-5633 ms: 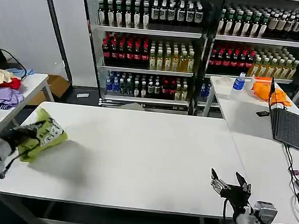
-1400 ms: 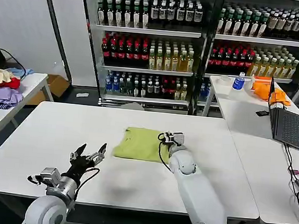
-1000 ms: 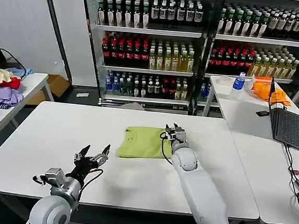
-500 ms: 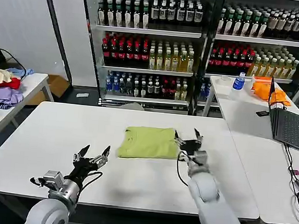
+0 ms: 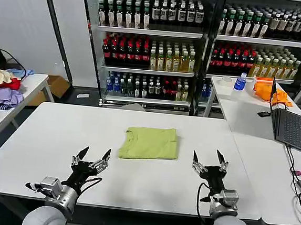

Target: Fold and organize the clothes.

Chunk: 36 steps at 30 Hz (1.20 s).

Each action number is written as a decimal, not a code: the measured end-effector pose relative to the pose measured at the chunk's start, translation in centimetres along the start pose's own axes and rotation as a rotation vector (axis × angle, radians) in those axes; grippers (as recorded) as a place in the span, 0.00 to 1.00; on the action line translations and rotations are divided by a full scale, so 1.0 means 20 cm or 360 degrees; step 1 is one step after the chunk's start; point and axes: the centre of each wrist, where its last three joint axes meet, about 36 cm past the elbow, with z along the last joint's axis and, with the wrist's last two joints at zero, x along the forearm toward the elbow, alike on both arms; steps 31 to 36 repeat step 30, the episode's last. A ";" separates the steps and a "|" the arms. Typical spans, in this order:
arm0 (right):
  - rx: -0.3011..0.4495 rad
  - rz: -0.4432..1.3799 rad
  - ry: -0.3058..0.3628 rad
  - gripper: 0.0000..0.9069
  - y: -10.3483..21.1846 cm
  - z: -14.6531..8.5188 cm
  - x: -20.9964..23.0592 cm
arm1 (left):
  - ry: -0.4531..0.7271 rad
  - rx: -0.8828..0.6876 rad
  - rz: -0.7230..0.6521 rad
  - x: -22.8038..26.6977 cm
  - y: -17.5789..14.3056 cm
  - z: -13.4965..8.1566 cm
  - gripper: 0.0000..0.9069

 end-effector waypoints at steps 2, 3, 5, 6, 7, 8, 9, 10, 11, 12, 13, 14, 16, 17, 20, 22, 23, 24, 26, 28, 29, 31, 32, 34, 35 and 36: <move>-0.0002 0.0028 0.0011 1.00 -0.01 0.00 0.04 | -0.0006 -0.0015 0.0001 0.01 -0.01 0.00 1.00; -0.0004 0.0034 0.0016 1.00 -0.02 0.00 0.05 | -0.0008 -0.0021 0.0001 0.02 -0.01 -0.01 1.00; -0.0011 0.0040 0.0021 1.00 -0.02 0.00 0.09 | -0.0014 -0.0034 0.0003 0.03 -0.01 -0.02 1.00; -0.0011 0.0044 0.0022 1.00 -0.02 0.00 0.11 | -0.0017 -0.0040 0.0001 0.04 -0.01 -0.02 1.00; -0.0013 0.0047 0.0019 1.00 -0.02 0.00 0.12 | -0.0020 -0.0046 -0.0001 0.05 -0.02 -0.02 1.00; -0.0015 0.0051 0.0019 1.00 -0.02 0.00 0.14 | -0.0022 -0.0050 -0.0002 0.05 -0.02 -0.02 1.00; -0.0014 0.0057 0.0019 1.00 -0.02 -0.01 0.15 | -0.0024 -0.0052 -0.0005 0.06 -0.02 -0.03 1.00; -0.0012 0.0063 0.0016 1.00 -0.03 -0.01 0.16 | -0.0023 -0.0056 -0.0006 0.07 -0.02 -0.03 1.00; -0.0008 0.0066 0.0015 1.00 -0.03 -0.02 0.18 | -0.0024 -0.0058 -0.0006 0.08 -0.02 -0.03 1.00; -0.0005 0.0069 0.0013 1.00 -0.03 -0.02 0.19 | -0.0026 -0.0063 -0.0005 0.08 -0.02 -0.03 1.00; -0.0002 0.0072 0.0010 1.00 -0.04 -0.03 0.20 | -0.0029 -0.0068 -0.0002 0.09 -0.02 -0.03 1.00; 0.0001 0.0074 0.0008 1.00 -0.04 -0.04 0.21 | -0.0032 -0.0072 -0.0001 0.10 -0.03 -0.04 1.00; 0.0005 0.0079 0.0005 1.00 -0.04 -0.04 0.23 | -0.0034 -0.0080 0.0000 0.11 -0.03 -0.04 1.00; 0.0007 0.0081 0.0003 1.00 -0.04 -0.05 0.23 | -0.0035 -0.0084 0.0001 0.12 -0.03 -0.04 1.00; 0.0009 0.0092 -0.0005 1.00 -0.03 -0.06 0.25 | -0.0037 -0.0100 0.0001 0.14 -0.03 -0.05 1.00; 0.0009 0.0099 -0.0008 1.00 -0.03 -0.06 0.26 | -0.0030 -0.0105 -0.0001 0.14 -0.02 -0.04 1.00; 0.0009 0.0101 -0.0010 1.00 -0.03 -0.07 0.26 | -0.0025 -0.0108 -0.0002 0.15 -0.02 -0.04 1.00; 0.0009 0.0105 -0.0012 1.00 -0.03 -0.07 0.27 | -0.0022 -0.0110 -0.0002 0.15 -0.02 -0.04 1.00; 0.0009 0.0107 -0.0015 1.00 -0.03 -0.08 0.28 | -0.0019 -0.0117 0.0003 0.16 -0.03 -0.04 1.00; 0.0014 0.0111 -0.0019 1.00 -0.03 -0.08 0.29 | -0.0019 -0.0121 0.0006 0.17 -0.03 -0.04 1.00; 0.0014 0.0112 -0.0019 1.00 -0.02 -0.09 0.30 | -0.0019 -0.0124 0.0005 0.17 -0.03 -0.04 1.00; 0.0011 0.0112 -0.0019 1.00 -0.02 -0.09 0.31 | -0.0018 -0.0124 0.0004 0.17 -0.03 -0.04 1.00; 0.0011 0.0112 -0.0019 1.00 -0.02 -0.09 0.31 | -0.0018 -0.0124 0.0004 0.17 -0.03 -0.04 1.00; 0.0011 0.0112 -0.0019 1.00 -0.02 -0.09 0.31 | -0.0018 -0.0124 0.0004 0.17 -0.03 -0.04 1.00; 0.0011 0.0112 -0.0019 1.00 -0.02 -0.09 0.31 | -0.0018 -0.0124 0.0004 0.17 -0.03 -0.04 1.00; 0.0011 0.0112 -0.0019 1.00 -0.02 -0.09 0.31 | -0.0018 -0.0124 0.0004 0.17 -0.03 -0.04 1.00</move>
